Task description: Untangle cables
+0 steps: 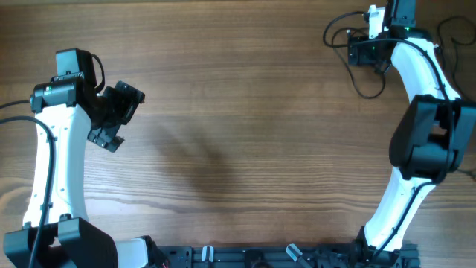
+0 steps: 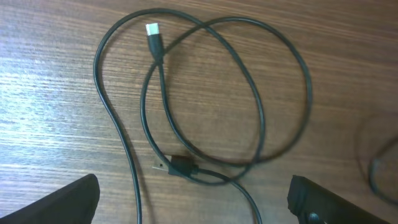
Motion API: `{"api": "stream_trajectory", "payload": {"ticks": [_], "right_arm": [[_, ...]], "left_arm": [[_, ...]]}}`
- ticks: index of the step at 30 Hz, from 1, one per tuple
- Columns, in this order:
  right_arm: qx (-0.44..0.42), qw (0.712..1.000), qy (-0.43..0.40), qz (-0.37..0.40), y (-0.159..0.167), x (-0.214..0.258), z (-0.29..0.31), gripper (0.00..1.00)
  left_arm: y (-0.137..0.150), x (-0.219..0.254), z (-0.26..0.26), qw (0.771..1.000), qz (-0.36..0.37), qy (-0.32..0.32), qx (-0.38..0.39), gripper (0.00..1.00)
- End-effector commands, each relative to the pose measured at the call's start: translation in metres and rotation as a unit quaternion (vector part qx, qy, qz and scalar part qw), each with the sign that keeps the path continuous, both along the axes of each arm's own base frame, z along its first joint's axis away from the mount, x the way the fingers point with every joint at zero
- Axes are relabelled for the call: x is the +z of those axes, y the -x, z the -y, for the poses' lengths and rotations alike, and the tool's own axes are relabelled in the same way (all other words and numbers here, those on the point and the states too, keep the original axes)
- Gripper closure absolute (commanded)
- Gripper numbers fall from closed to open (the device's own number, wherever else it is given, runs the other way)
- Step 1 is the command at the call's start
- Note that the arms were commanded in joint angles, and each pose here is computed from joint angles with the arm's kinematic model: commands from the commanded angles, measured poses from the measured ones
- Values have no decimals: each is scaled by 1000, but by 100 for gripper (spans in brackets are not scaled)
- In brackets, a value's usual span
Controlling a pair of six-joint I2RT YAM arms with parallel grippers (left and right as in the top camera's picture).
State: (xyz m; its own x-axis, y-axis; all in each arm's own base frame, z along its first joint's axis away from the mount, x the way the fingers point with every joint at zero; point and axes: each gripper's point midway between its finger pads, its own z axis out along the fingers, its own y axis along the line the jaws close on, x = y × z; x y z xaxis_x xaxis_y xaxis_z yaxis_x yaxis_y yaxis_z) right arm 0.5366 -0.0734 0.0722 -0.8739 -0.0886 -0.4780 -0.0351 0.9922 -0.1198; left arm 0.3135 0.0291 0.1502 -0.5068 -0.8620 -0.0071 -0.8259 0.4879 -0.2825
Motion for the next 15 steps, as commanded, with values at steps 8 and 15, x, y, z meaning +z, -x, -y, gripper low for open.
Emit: {"api": "stream_trajectory", "payload": {"ticks": [8,15], "right_arm": [[1,973,-133,191,175,299,-65,0],[19,953,-118,278,312,347,-82,0]], "left_arm": [[0,4,-2,1000,6,-7,-4,0],[0,4,-2,1000,6,-7,-4,0]]}}
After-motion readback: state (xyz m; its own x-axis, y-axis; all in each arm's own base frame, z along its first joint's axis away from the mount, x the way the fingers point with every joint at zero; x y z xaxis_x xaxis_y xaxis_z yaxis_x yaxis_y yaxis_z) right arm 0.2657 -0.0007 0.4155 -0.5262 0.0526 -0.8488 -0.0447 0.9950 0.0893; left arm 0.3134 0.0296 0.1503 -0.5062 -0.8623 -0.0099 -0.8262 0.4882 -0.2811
